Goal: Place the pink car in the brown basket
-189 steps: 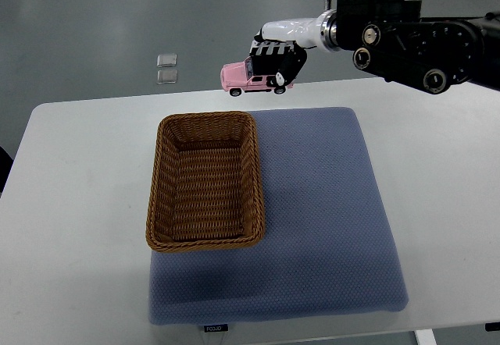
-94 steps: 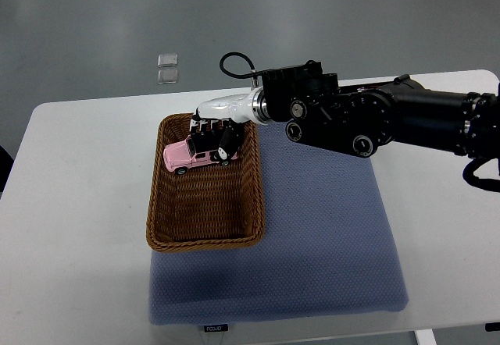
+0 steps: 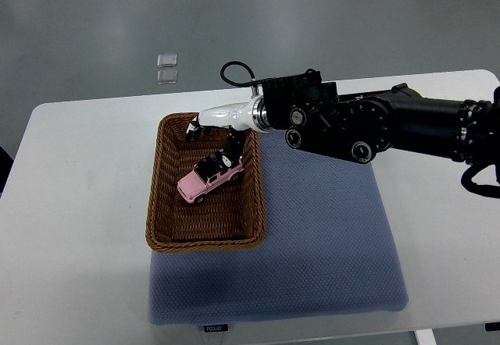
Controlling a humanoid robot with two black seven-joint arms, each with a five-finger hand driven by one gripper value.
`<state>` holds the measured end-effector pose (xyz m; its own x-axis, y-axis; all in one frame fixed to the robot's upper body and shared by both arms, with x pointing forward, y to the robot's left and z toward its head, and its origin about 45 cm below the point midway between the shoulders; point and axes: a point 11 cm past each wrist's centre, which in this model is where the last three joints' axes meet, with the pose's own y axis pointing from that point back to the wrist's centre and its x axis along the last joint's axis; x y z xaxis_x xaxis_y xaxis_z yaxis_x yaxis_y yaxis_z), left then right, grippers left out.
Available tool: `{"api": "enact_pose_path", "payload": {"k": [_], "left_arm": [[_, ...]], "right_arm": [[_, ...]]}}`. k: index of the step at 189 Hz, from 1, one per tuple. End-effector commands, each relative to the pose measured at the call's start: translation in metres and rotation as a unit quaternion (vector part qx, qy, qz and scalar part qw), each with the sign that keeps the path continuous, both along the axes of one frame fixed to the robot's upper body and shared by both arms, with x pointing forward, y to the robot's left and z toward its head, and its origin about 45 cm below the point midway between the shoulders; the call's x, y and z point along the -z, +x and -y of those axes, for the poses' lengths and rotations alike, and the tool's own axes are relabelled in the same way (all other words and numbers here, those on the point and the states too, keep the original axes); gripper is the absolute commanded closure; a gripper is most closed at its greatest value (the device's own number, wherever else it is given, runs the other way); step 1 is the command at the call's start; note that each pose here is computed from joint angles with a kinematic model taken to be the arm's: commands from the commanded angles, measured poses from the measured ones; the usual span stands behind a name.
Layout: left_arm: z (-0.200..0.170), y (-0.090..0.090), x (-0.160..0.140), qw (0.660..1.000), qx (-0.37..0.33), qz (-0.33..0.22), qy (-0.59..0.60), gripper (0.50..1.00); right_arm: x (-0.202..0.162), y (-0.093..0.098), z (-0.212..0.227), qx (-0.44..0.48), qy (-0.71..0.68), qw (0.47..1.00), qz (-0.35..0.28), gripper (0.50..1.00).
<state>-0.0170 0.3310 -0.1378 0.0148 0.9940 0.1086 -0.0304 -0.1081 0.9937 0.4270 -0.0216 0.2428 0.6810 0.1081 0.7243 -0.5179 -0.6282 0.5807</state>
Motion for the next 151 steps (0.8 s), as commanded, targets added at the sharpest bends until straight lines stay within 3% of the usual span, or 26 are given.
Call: {"api": "enact_pose_path", "payload": {"k": [1, 71, 117, 151], "left_arm": [[0.000, 0.000, 0.000, 1.000, 0.000, 0.000, 0.000, 0.500], [0.000, 0.000, 0.000, 1.000, 0.000, 0.000, 0.000, 0.500], [0.000, 0.000, 0.000, 1.000, 0.000, 0.000, 0.000, 0.500], [0.000, 0.000, 0.000, 1.000, 0.000, 0.000, 0.000, 0.500]], "right_arm": [[0.001, 0.000, 0.000, 0.000, 0.000, 1.000, -0.001, 0.619], [-0.013, 0.009, 0.007, 0.016, 0.018, 1.000, 0.005, 0.605], [-0.050, 0.040, 0.047, 0.097, 0.120, 0.988, 0.004, 0.605], [-0.085, 0.068, 0.105, 0.200, 0.292, 0.935, -0.026, 0.605]]}}
